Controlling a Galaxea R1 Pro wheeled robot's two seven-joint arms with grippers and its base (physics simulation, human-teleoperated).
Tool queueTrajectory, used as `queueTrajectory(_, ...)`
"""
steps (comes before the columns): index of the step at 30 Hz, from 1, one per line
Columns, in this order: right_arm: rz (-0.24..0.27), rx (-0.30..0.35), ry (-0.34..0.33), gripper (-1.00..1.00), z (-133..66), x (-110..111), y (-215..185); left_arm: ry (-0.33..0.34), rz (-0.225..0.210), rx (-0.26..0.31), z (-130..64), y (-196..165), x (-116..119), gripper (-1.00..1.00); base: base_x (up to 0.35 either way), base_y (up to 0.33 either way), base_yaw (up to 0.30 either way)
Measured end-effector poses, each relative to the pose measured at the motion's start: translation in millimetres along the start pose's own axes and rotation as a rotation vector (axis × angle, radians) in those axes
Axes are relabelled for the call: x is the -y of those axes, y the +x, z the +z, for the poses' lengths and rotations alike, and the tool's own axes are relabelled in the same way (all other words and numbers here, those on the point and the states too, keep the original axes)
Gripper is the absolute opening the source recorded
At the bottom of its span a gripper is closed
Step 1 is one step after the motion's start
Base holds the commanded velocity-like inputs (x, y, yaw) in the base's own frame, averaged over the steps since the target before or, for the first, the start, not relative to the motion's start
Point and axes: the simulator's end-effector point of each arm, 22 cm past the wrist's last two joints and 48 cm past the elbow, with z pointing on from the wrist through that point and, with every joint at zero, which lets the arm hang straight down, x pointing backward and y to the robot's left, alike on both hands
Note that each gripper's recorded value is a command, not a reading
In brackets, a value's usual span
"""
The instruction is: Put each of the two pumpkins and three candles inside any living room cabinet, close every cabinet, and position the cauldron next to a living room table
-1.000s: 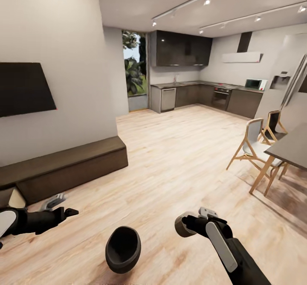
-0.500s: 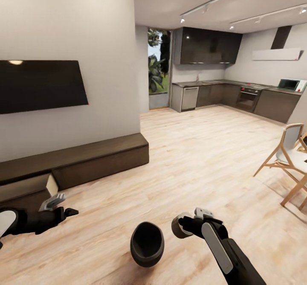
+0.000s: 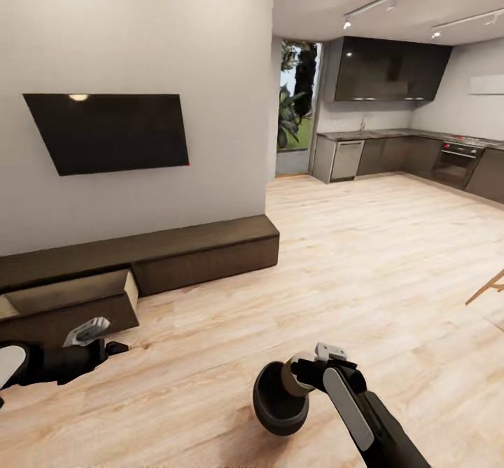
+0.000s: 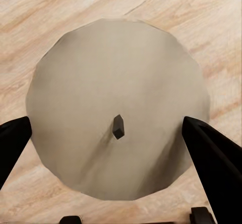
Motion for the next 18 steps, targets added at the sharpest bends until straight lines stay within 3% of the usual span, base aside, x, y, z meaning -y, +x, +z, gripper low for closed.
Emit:
queueTrajectory(6, 0.000, -0.007, 0.000, -1.00, 2.5, -0.3, 2.9, -0.003, -0.003, -0.006, 2.6, 1.2, -1.6, 1.00, 0.016, 0.252, 0.211)
queueTrajectory(18, -0.001, -0.023, 0.004, -1.00, 3.9, 0.9, 8.3, -0.007, -0.009, -0.017, 4.3, 3.6, -3.4, 1.00, 0.004, 0.018, 0.203)
